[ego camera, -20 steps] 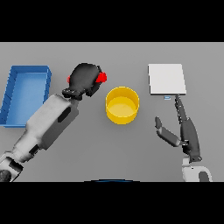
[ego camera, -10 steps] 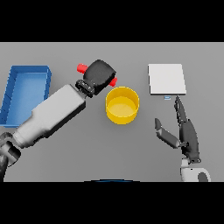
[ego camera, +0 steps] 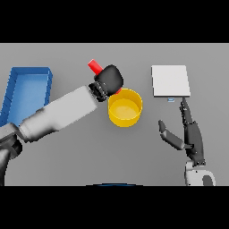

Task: Pick up the red beaker and tilt it to pour out 1 green nut into yellow bowl. Pick up the yellow bowl and place it on the metallic measuring scale.

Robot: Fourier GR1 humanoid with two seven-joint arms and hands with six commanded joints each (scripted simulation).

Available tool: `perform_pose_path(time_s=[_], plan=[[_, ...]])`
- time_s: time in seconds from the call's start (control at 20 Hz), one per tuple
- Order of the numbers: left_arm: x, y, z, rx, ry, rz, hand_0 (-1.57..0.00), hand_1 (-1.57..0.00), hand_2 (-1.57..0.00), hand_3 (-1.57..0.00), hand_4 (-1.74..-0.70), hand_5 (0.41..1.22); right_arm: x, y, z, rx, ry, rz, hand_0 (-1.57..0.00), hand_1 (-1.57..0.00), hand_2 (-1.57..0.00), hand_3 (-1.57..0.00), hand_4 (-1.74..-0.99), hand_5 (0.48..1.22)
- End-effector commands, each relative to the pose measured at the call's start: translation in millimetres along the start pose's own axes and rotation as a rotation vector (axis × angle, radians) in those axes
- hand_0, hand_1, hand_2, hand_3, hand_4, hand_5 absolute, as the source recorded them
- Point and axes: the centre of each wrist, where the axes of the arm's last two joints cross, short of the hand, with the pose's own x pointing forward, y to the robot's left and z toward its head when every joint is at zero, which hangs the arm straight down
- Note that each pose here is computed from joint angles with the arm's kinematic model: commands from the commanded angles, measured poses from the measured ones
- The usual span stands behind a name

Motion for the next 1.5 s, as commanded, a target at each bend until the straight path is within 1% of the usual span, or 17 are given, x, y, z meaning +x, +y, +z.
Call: perform_pose_path(time_s=[0.0,0.15,0.35,0.45,0.55,0.6,0.75,0.85,0.9,0.95,1.0,1.05,1.15,1.2,1.3,1.4,1.45], plan=[[2.8,3.4,-2.2,0.008,-0.008,-0.038,-1.57,-1.57,-1.57,-1.55,-1.74,1.221,-0.1,1.2,-0.5,-0.003,0.006,0.001,0.0,0.0,0.0,0.0,-1.286,0.618],[-2.0,8.8,-9.2,0.005,-0.015,-0.126,-1.57,-1.57,-1.57,-1.56,-1.74,1.221,-2.3,3.6,-0.7,-0.004,0.018,0.02,0.0,0.0,0.0,0.0,-1.276,0.593],[-0.7,21.9,-12.2,-0.052,-0.028,-0.251,-1.57,-1.57,-1.57,-1.57,-1.74,1.221,-3.2,1.8,-0.1,-0.017,0.006,0.053,0.0,0.0,0.0,0.0,-1.236,0.582],[0.2,24.6,-13.7,-0.06,-0.05,-0.312,-1.57,-1.57,-1.57,-1.57,-1.74,1.221,-1.9,3.1,2.8,-0.017,-0.003,0.049,0.0,0.0,0.0,0.0,-1.216,0.585],[0.2,28.2,-14.6,-0.053,-0.058,-0.371,-1.57,-1.57,-1.57,-1.57,-1.73,1.221,-3.9,7.2,2.5,-0.009,0.012,0.054,0.0,0.0,0.0,0.0,-1.204,0.591],[1.8,29.5,-16.2,-0.054,-0.067,-0.396,-1.57,-1.57,-1.57,-1.57,-1.73,1.221,-2.7,6.2,1.3,-0.008,-0.008,0.052,0.0,0.0,0.0,0.0,-1.206,0.591],[-0.3,33.3,-15.6,-0.046,-0.072,-0.466,-1.57,-1.57,-1.57,-1.57,-1.73,1.221,-3.2,3.9,0.1,-0.014,-0.001,0.069,0.0,0.0,0.0,0.0,-1.21,0.594],[-13.8,45.8,-13.5,-0.052,-0.068,-0.472,-1.57,-1.57,-1.57,-1.57,-1.73,1.221,-2.7,8.1,0.5,-0.018,0.001,0.07,0.0,0.0,0.0,0.0,-1.206,0.592],[-19.4,53.3,-12.4,-0.039,-0.062,-0.457,-1.57,-1.57,-1.57,-1.57,-1.73,1.221,-3.8,3.4,1.6,-0.021,-0.007,0.066,0.0,0.0,0.0,0.0,-1.206,0.592],[-34.5,63.1,-9.7,-0.013,-0.045,-0.456,-1.57,-1.57,-1.57,-1.57,-1.73,1.221,-4.5,5.3,2.6,-0.016,-0.015,0.067,0.0,0.0,0.0,0.0,-1.209,0.592],[-49.5,71.2,-7.6,0.006,-0.009,-0.447,-1.57,-1.57,-1.57,-1.49,-1.73,1.221,-2.3,6.6,1.4,-0.015,-0.021,0.072,0.0,0.0,0.0,0.0,-1.203,0.592],[-61.6,80.7,-5.1,0.018,0.028,-0.439,-1.57,-1.57,-1.4,-1.51,-1.68,1.221,-0.5,7.2,-1.0,-0.013,-0.023,0.075,0.0,0.0,0.0,0.0,-1.201,0.592],[-95.1,100.0,4.0,0.055,0.099,-0.383,-1.57,-1.57,-1.46,-1.04,-1.7,1.221,-2.7,11.4,-1.1,-0.006,-0.016,0.06,0.0,0.0,0.0,0.0,-1.186,0.596],[-109.7,106.1,9.7,0.075,0.118,-0.355,-1.57,-1.57,-1.48,-1.15,-1.7,1.221,0.0,10.1,-5.8,-0.005,-0.012,0.045,0.0,0.0,0.0,0.0,-1.183,0.596],[-138.5,121.4,19.3,0.09,0.222,-0.26,-1.57,-1.57,-1.51,-1.3,-1.71,1.221,-2.9,4.5,-3.2,0.0,-0.024,0.025,0.0,0.0,0.0,0.0,-1.182,0.593],[-173.0,116.3,30.5,0.1,0.315,-0.089,-1.57,-1.57,-1.53,-1.4,-1.72,1.221,-0.7,5.4,-5.7,0.011,-0.035,0.003,0.0,0.0,0.0,0.0,-1.193,0.597],[-187.9,108.7,35.2,0.11,0.372,0.025,-1.57,-1.57,-1.54,-1.38,-1.72,1.221,0.8,5.9,-8.0,0.011,-0.034,0.005,0.0,0.0,0.0,0.0,-1.2,0.596]])
